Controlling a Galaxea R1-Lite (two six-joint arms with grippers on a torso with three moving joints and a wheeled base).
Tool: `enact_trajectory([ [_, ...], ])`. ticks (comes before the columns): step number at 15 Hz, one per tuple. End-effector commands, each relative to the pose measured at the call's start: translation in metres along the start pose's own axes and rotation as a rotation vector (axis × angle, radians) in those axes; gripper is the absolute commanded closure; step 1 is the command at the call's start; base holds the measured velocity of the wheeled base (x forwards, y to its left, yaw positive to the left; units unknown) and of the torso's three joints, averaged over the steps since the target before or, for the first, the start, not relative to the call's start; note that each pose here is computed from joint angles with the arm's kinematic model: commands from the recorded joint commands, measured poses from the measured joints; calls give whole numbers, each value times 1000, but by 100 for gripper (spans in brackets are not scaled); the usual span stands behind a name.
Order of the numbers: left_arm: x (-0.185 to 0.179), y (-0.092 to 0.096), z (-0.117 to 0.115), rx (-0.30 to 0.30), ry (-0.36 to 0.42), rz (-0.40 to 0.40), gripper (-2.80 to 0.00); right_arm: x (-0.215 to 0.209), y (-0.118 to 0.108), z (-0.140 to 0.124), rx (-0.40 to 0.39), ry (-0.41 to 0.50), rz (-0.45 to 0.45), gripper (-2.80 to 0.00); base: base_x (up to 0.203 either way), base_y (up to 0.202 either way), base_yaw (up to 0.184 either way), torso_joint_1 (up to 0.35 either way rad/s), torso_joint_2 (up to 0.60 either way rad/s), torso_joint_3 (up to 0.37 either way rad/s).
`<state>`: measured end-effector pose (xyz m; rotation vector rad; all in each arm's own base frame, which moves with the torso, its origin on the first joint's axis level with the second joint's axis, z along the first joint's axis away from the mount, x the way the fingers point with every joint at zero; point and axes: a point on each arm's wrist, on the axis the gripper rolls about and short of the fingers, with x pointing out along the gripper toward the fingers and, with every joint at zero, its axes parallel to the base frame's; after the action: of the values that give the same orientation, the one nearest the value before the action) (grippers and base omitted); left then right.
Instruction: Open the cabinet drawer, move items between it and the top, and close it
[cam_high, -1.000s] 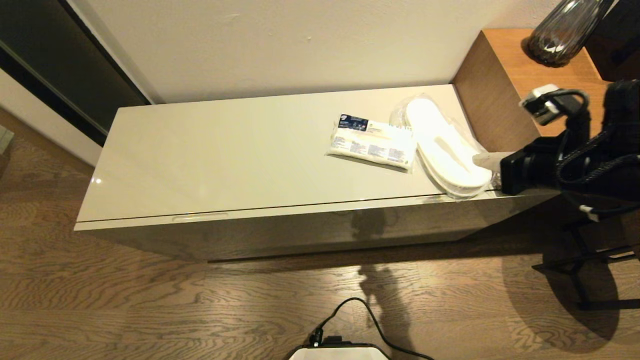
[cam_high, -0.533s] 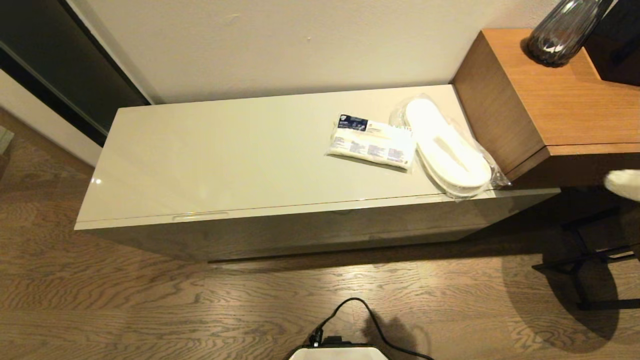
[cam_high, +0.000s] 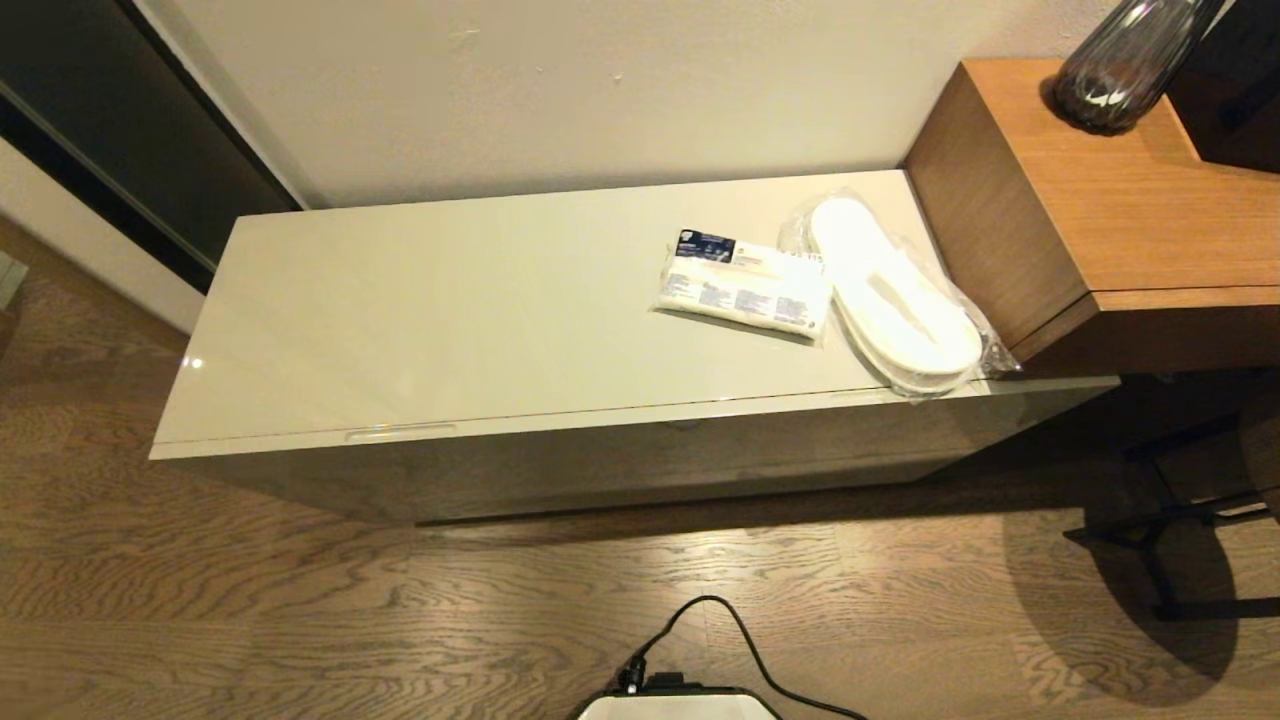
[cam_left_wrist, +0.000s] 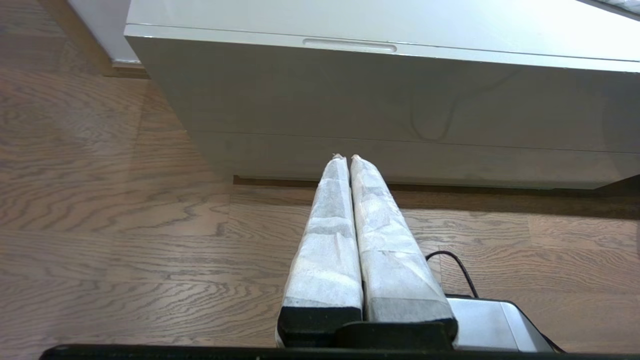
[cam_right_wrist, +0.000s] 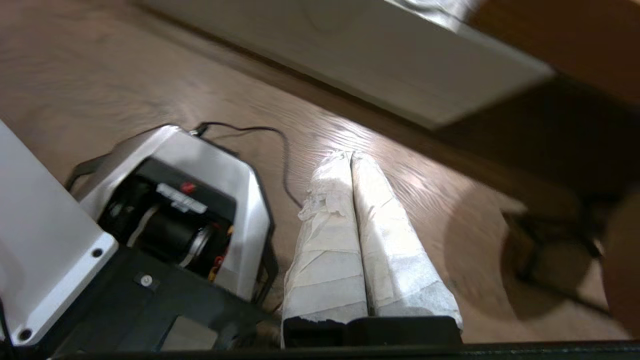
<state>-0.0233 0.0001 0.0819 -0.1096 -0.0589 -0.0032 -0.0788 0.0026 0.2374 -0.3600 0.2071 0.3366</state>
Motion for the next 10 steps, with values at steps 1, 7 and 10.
enact_trajectory([
  [1, 0, 0, 0, -1, 1, 1, 0, -15, 22, -27, 49, -52, -90, 0, 0, 0, 0, 0, 0, 0],
  [7, 0, 0, 0, -1, 1, 0, 0, 23, 34, -93, 533, -8, -175, 0, 0, 0, 0, 0, 0, 0],
  [10, 0, 0, 0, -1, 1, 0, 0, 63, 28, -120, 496, -71, -356, 0, 0, 0, 0, 0, 0, 0],
])
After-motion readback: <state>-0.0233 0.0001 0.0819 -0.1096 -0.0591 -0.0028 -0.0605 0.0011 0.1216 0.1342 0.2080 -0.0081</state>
